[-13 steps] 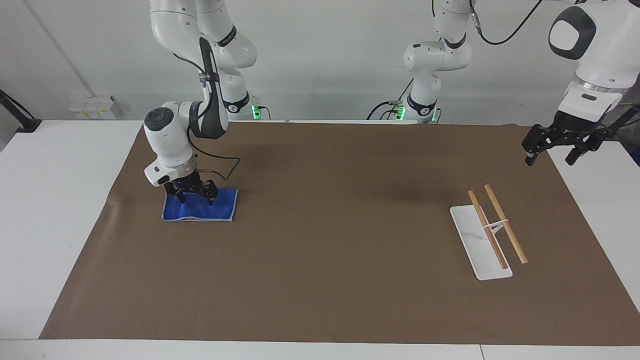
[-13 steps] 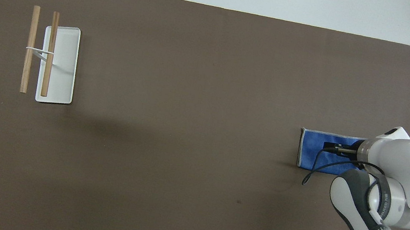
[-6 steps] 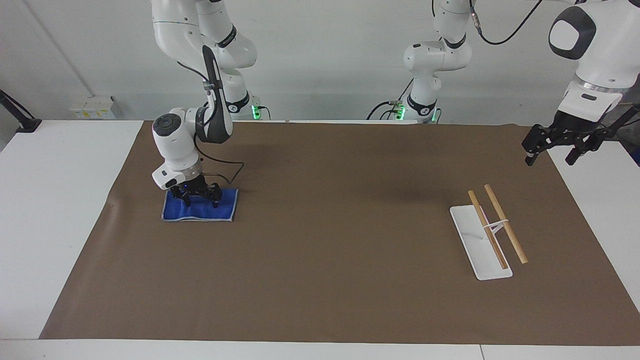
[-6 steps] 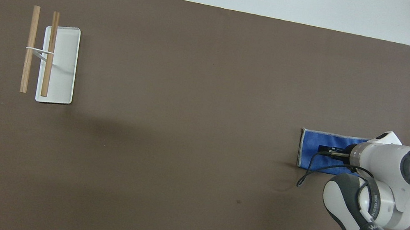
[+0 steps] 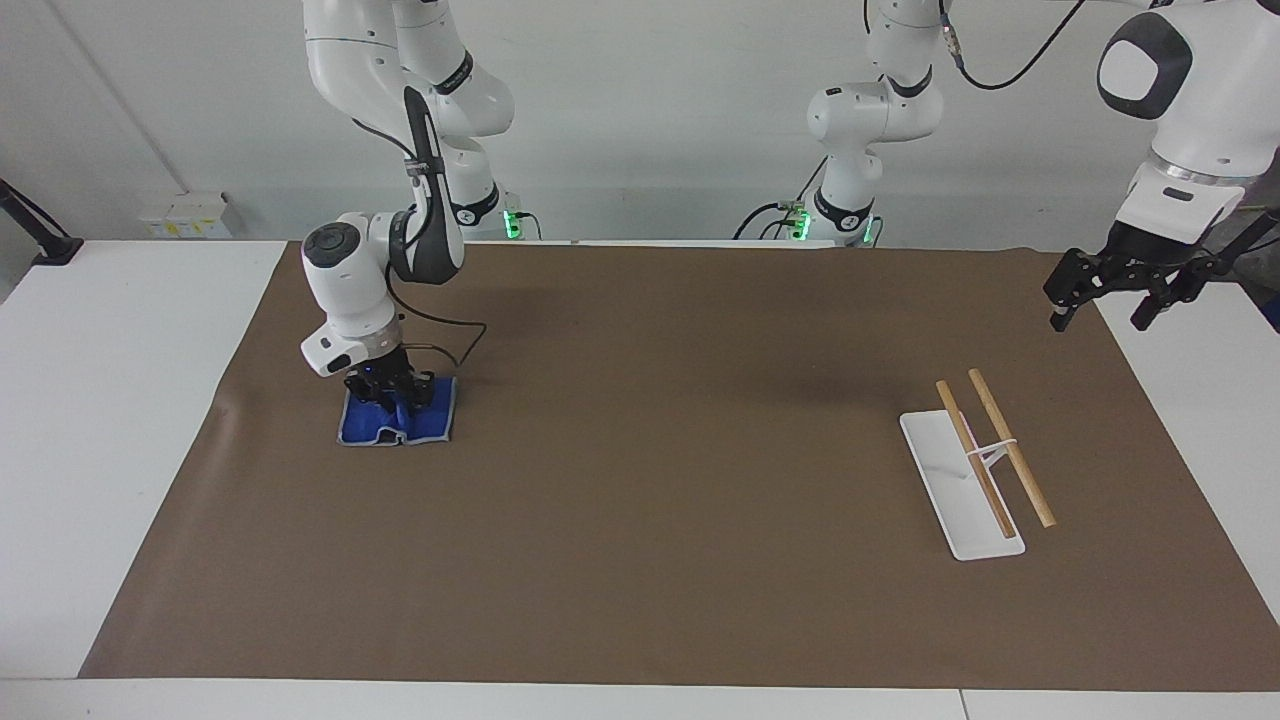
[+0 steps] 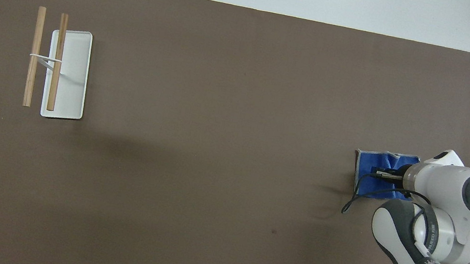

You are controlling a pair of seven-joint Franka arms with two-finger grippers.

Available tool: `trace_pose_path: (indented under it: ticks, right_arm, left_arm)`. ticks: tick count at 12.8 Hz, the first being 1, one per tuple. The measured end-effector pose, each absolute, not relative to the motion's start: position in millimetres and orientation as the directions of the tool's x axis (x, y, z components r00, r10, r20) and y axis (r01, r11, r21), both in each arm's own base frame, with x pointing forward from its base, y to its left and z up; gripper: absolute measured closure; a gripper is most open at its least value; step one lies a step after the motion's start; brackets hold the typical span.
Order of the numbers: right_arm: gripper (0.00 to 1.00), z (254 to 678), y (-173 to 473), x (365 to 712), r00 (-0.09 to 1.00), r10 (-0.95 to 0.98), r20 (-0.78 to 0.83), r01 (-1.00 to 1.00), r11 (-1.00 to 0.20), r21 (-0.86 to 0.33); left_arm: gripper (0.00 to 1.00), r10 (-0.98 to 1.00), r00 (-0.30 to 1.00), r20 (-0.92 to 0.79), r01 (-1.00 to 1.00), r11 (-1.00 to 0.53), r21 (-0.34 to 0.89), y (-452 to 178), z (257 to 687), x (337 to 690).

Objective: Right arm passes towel to left arm to hang
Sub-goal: 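Lower the right gripper onto the blue towel and close on it, then lift the blue towel with the right gripper toward the table center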

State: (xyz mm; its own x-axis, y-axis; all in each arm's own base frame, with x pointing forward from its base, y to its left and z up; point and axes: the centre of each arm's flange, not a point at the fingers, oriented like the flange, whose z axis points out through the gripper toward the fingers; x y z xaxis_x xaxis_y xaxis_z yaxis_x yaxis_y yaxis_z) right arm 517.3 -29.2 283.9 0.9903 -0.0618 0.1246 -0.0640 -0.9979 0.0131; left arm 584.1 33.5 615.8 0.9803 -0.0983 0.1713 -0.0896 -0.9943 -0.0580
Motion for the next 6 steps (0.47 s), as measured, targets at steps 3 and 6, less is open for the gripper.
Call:
trace_pose_path:
  ticks: [3,6]
  right_arm:
    - [0.86,297.1,-24.4,519.6,0.988,-0.053,0.143,-0.055,-0.998,0.012]
    - [0.86,358.3,-7.8,536.3,0.992,-0.063,0.112,-0.064,-0.998,0.01]
  left_arm:
    - [0.0,-0.098,0.98,0.171,-0.09,-0.994,-0.058,33.5,615.8,584.1]
    - [0.0,-0.098,0.98,0.171,-0.09,-0.994,-0.058,33.5,615.8,584.1]
